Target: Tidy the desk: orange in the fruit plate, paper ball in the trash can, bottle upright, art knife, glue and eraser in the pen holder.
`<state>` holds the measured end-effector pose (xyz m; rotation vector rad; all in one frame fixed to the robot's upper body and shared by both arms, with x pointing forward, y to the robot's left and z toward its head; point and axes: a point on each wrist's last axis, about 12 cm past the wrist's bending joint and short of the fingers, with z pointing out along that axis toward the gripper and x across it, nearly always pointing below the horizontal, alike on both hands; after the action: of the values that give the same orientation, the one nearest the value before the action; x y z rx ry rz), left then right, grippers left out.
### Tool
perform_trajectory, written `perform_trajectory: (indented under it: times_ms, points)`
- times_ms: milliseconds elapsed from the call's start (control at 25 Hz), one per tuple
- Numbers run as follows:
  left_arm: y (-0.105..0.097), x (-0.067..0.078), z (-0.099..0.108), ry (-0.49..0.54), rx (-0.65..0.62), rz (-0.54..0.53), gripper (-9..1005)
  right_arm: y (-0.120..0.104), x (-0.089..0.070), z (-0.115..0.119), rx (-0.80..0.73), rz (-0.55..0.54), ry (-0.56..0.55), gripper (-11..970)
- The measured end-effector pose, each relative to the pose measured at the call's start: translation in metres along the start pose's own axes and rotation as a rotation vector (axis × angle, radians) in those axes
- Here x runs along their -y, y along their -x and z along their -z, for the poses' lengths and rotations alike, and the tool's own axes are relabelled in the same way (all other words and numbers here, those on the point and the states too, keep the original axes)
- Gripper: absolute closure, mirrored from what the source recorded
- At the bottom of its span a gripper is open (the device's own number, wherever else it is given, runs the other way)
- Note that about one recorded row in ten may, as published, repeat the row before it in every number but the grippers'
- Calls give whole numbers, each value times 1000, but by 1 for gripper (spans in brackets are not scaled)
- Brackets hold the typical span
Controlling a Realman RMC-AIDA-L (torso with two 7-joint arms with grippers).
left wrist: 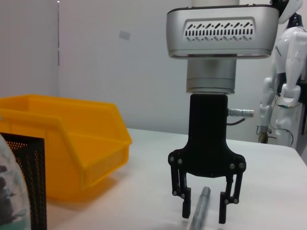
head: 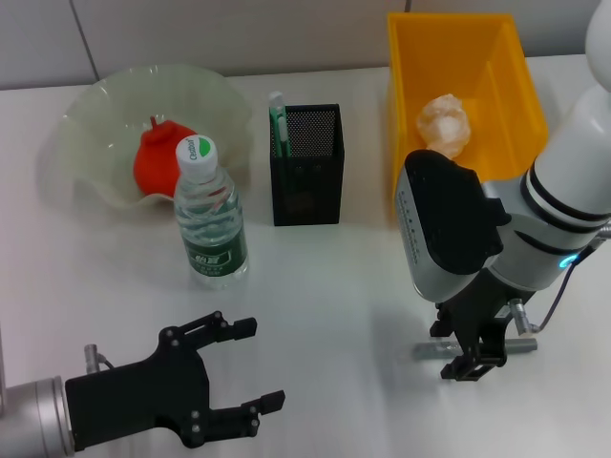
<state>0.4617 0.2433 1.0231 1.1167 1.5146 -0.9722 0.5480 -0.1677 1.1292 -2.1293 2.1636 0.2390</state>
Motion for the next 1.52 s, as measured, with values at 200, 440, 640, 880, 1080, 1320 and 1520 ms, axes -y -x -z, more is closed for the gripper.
perform_trajectory:
  times_ms: [200, 440, 640, 880, 1080, 1320, 1520]
  points:
    - [-1, 2, -1, -7, -5, 2, 151, -1, 1, -2, -2, -4, 0, 513]
    - [-1, 1, -1, -10, -6, 2, 151, -1, 2, -2, -2, -6, -1, 532]
    - [-1, 1, -1, -11, -6, 2, 151, -2, 3, -5, -5, -15, 9, 595]
    - [-1, 1, -1, -11, -6, 3, 151, -3, 5, -5, -1, -14, 8, 699]
    - [0, 1, -1, -11, -6, 2, 151, -2, 4, -4, 0, -13, 11, 756]
    - [0, 1, -1, -11, -6, 2, 151, -4, 4, -3, 35, -31, 31, 813]
    - [0, 1, -1, -14, -3, 3, 151, -8, 6, 18, 159, -81, 73, 815]
